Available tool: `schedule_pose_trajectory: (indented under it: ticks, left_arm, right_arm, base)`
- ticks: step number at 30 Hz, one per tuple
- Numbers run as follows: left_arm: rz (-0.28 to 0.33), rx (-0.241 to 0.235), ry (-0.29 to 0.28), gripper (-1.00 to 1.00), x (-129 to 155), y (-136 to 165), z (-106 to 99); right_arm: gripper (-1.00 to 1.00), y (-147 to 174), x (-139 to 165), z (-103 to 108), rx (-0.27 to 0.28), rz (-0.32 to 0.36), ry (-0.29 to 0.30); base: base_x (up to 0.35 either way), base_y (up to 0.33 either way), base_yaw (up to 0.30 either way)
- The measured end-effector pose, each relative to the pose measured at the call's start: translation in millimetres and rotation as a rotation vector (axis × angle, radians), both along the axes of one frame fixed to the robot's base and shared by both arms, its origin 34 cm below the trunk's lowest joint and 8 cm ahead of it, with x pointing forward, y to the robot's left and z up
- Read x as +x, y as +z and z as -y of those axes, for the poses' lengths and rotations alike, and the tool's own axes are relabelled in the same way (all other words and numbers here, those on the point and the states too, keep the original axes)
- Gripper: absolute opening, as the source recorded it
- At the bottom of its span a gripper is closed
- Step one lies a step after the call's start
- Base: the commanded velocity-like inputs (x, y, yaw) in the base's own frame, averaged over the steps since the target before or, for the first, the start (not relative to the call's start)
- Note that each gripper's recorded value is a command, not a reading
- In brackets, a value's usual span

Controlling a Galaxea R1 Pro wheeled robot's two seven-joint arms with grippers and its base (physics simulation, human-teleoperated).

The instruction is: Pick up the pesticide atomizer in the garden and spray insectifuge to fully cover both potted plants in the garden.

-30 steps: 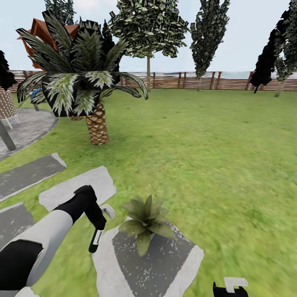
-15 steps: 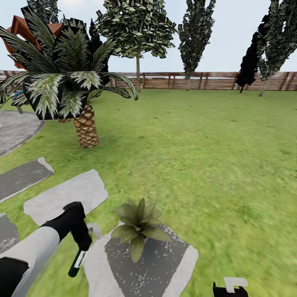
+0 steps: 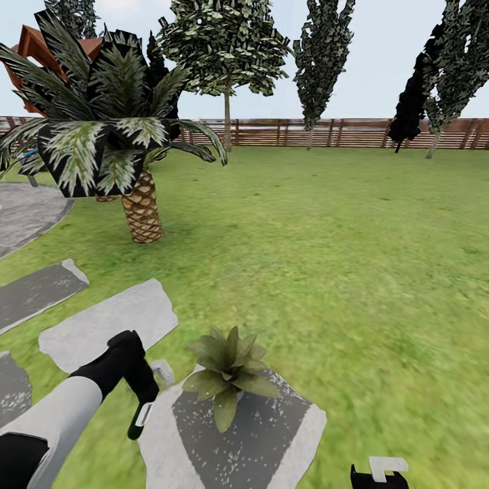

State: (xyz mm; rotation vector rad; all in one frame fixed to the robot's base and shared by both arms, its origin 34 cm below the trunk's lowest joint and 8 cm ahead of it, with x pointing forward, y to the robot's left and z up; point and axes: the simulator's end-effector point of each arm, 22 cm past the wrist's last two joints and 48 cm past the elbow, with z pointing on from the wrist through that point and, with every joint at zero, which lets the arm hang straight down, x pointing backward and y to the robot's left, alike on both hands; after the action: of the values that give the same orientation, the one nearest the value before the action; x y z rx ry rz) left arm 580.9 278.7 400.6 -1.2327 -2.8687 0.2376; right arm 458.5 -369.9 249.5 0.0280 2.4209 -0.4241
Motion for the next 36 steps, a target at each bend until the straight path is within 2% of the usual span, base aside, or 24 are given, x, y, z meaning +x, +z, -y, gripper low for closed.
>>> schedule_pose_trajectory:
  ticks: [1, 4, 7, 12, 21, 26, 31, 36]
  left_arm:
    - [0.066, -0.028, -0.001, -1.0, 21.8, 16.4, 14.0]
    - [0.103, -0.035, -0.01, -1.0, 33.2, 26.0, 20.7]
    - [0.107, -0.021, -0.005, -1.0, 32.9, 24.4, 13.4]
    - [0.098, 0.026, 0.014, -1.0, 22.2, 10.8, -10.3]
    - [0.112, 0.013, 0.005, -1.0, 25.2, 13.0, 0.1]
    - [0.132, 0.02, 0.009, -1.0, 31.2, 18.5, -6.6]
    - [0.127, 0.027, 0.012, -1.0, 27.7, 15.3, -11.0]
    - [0.128, 0.02, 0.005, -1.0, 28.2, 15.5, -3.9]
  right_arm:
    - [1.0, 0.1, 0.1, 0.0, 0.0, 0.0, 0.0]
    - [1.0, -0.1, -0.2, -0.1, 0.0, 0.0, 0.0]
    - [1.0, 0.0, 0.1, 0.0, 0.0, 0.0, 0.0]
    - [1.0, -0.2, -0.1, -0.6, 0.0, -0.001, 0.001]
    - [1.0, -0.1, -0.2, -0.1, 0.0, -0.001, 0.001]
    - [1.0, 0.0, 0.2, 0.0, 0.0, 0.0, 0.0]
    - [1.0, -0.1, 0.3, 0.1, 0.0, 0.0, 0.0]
    - [1.0, 0.1, 0.2, 0.1, 0.0, 0.0, 0.0]
  base:
    - [0.0, 0.0, 0.0]
    - [0.0, 0.0, 0.0]
    - [0.0, 0.0, 0.0]
    - [0.0, 0.0, 0.0]
    - [0.0, 0.0, 0.0]
    - [-0.029, 0.047, -0.022]
    - [-0.227, 0.204, -0.241]
    - [-0.064, 0.294, -0.262]
